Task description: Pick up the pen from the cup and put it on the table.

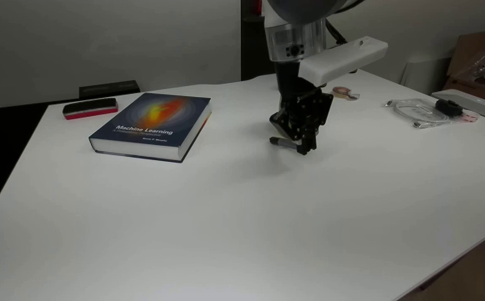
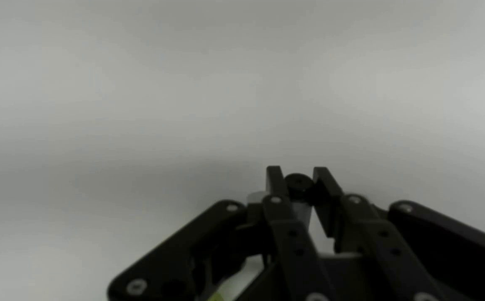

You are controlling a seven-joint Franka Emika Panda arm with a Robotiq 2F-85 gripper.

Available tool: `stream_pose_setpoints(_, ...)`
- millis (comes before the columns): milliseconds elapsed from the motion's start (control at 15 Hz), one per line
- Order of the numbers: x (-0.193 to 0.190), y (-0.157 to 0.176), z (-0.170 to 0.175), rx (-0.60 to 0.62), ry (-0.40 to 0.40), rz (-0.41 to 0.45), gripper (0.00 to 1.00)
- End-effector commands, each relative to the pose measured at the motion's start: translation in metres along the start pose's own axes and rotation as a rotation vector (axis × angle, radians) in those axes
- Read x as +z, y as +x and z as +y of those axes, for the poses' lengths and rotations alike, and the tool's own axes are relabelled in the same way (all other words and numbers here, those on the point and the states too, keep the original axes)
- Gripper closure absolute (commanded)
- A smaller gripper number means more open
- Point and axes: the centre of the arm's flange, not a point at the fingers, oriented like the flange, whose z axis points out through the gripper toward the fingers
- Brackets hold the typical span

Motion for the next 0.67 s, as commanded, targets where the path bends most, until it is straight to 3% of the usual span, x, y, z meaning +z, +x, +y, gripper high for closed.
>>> stream_pose_setpoints(0,0.005,0.0,0.001,-0.007,0.018,-0.065,0.52)
stream_pose_setpoints(467,-0.01,-0.007,0.02,0.063,0.051,-0.064,0.06)
stream_pose_setpoints(600,-0.022,-0.012,0.025,0.113,0.061,-0.049,0.0)
